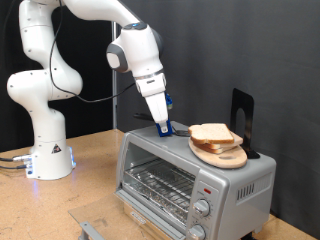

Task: Make a piece of toast with the oven

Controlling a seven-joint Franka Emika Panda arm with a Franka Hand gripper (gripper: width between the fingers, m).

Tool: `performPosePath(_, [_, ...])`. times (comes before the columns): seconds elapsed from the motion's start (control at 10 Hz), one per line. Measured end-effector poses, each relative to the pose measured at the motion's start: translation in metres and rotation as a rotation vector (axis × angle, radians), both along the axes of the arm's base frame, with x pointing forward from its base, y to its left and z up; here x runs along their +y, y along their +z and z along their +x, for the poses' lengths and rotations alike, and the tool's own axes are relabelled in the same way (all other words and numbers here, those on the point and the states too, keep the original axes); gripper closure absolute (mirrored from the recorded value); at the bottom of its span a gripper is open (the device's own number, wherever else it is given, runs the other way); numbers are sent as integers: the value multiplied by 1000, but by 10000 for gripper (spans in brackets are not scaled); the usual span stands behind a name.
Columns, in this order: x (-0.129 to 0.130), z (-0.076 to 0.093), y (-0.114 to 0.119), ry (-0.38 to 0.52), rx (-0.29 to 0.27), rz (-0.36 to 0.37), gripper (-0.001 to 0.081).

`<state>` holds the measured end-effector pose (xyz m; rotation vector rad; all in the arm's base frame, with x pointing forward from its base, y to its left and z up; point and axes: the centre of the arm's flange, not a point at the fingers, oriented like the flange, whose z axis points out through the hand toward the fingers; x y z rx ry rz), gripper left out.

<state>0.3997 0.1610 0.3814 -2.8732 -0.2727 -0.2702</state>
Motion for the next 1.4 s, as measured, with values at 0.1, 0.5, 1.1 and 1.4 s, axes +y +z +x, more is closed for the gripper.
performPosePath(0.1, [-1,0,-1,-7,3,1,0])
performPosePath(0.5, [0,2,0,-9,-2,3,0])
performPosePath(1.1, [3,1,-1,-1,1,1,0])
performPosePath(1.4, [4,1,-3,1,6,0,258])
